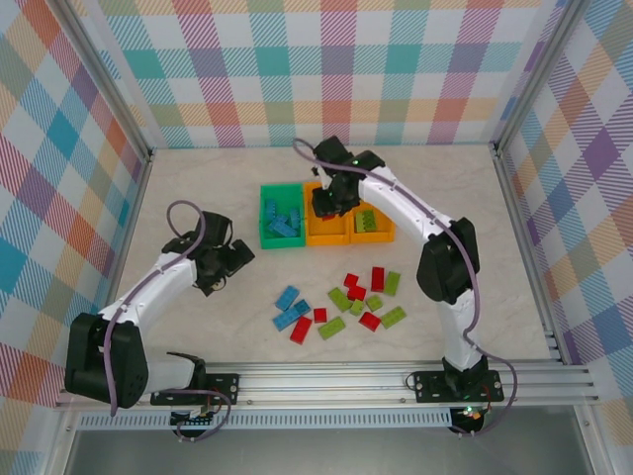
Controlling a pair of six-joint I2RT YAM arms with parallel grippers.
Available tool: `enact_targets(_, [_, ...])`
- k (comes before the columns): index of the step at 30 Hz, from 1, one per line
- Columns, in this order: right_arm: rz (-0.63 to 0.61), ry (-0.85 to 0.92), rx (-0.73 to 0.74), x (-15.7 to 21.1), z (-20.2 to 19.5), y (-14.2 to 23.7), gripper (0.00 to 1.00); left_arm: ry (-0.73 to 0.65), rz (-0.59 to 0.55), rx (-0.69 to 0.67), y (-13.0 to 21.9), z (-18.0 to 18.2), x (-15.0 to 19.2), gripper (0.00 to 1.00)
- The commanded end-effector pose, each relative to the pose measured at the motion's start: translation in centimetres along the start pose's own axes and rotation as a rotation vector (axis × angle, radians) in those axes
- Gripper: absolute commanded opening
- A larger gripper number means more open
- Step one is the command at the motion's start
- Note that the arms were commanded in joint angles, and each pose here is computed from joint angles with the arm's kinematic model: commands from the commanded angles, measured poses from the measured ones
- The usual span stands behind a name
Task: Sort the legos into containers by color
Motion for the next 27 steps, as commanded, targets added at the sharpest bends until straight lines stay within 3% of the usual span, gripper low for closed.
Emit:
enact_targets(1, [0.133, -0.081, 0.094, 1.7, -1.9, -3.0, 0.26, -0.115, 0.033, 0.028, -0.2, -1.2, 1.9, 0.99])
enact_targets(9, [0.191, -0.161, 0.112, 0.6, -2.1, -6.1, 0.32, -0.498, 0.147, 0.064, -1.5, -5.3, 6.4, 0.98])
enact_targets(15, [0.214, -0.21, 0.121, 0.8, -2.4, -7.2, 0.51, -0.708, 0.194, 0.059, -2.2, -8.4, 7.3, 0.96])
enact_targets(19, [0.216, -0.212, 0.09, 0.8, -1.9, -6.6, 0.61, -0.765, 0.217, 0.073, -2.8, -9.6, 7.8, 0.95])
enact_targets(27, [0.104, -0.235, -0.039, -1.5, 0.5, -1.0, 0.74, -0.801, 0.266, 0.097, -3.3, -10.0, 8.8, 0.9])
Point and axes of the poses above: each hand's point on the last joint's axis, 136 mm out from that joint toward the fingers, its own y axis back along the fingers, its own z axis along the line the jaws close on, x = y × z, the point moved 1 cm from there along y, back along the fingers, and after that the axes turned 15 degrees about -y, right-handed, at the moved point
